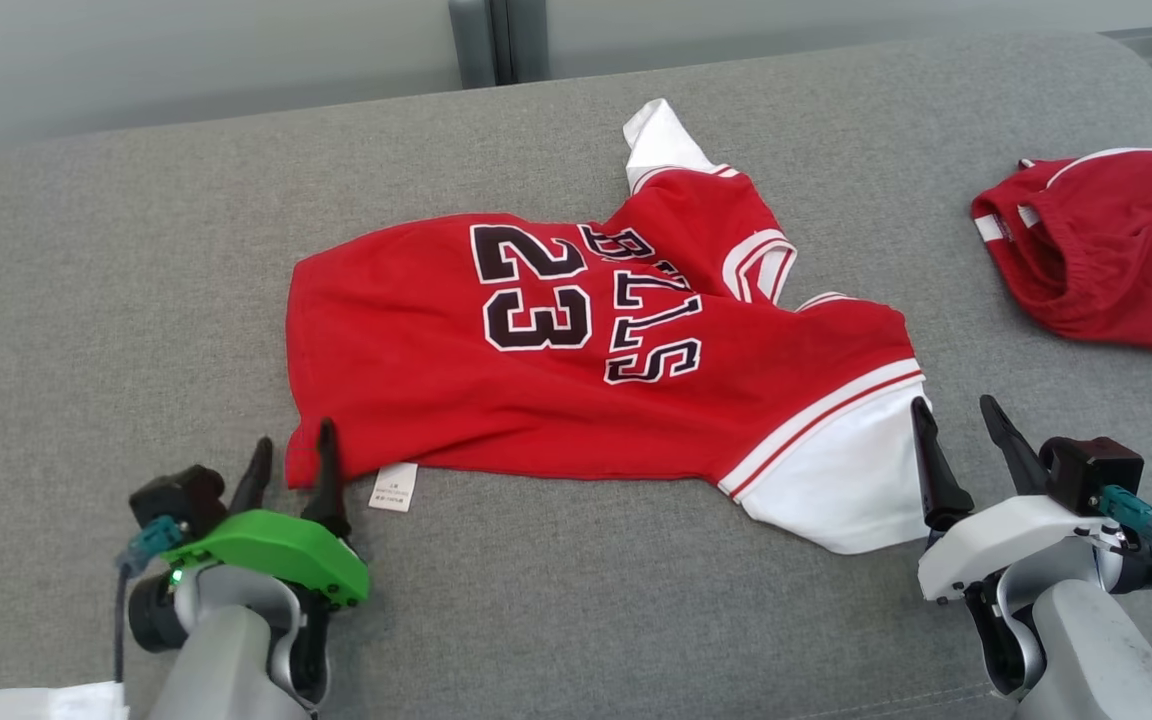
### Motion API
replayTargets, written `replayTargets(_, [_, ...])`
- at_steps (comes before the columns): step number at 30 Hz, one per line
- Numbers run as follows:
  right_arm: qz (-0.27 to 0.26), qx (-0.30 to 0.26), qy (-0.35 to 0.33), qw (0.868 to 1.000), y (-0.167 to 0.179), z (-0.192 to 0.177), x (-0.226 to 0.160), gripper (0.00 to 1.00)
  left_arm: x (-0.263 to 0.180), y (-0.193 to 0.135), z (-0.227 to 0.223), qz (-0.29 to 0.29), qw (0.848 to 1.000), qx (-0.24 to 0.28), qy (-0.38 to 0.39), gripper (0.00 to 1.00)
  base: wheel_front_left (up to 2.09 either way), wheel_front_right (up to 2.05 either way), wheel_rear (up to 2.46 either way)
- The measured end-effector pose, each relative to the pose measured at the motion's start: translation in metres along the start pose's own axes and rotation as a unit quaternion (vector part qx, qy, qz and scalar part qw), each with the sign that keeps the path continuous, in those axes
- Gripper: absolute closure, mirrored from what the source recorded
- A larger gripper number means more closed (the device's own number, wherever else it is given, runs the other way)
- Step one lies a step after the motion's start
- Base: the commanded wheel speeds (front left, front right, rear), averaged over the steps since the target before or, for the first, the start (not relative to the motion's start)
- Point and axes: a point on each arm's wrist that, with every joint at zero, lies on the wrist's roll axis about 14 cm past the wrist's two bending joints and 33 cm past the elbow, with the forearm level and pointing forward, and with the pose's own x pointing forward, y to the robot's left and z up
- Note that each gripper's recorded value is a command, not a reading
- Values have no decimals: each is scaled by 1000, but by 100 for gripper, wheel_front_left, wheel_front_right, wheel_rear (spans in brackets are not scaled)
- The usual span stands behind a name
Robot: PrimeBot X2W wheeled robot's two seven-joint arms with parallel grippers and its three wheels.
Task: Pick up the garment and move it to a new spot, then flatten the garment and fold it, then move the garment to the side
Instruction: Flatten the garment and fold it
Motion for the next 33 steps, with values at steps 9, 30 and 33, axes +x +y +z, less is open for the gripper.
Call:
replayTargets(9, [-11,4,-4,1000,-6,2,-6,0,2,-34,-22,-46,998,-21,38,29,0,0,0])
replayTargets(30, [-36,5,8,999,-24,-6,-1,0,73,-41,26,-79,994,73,5,2,0,0,0])
replayTargets(33, [-47,4,12,999,-33,-9,-4,0,80,-34,15,-61,996,66,21,0,0,0,0])
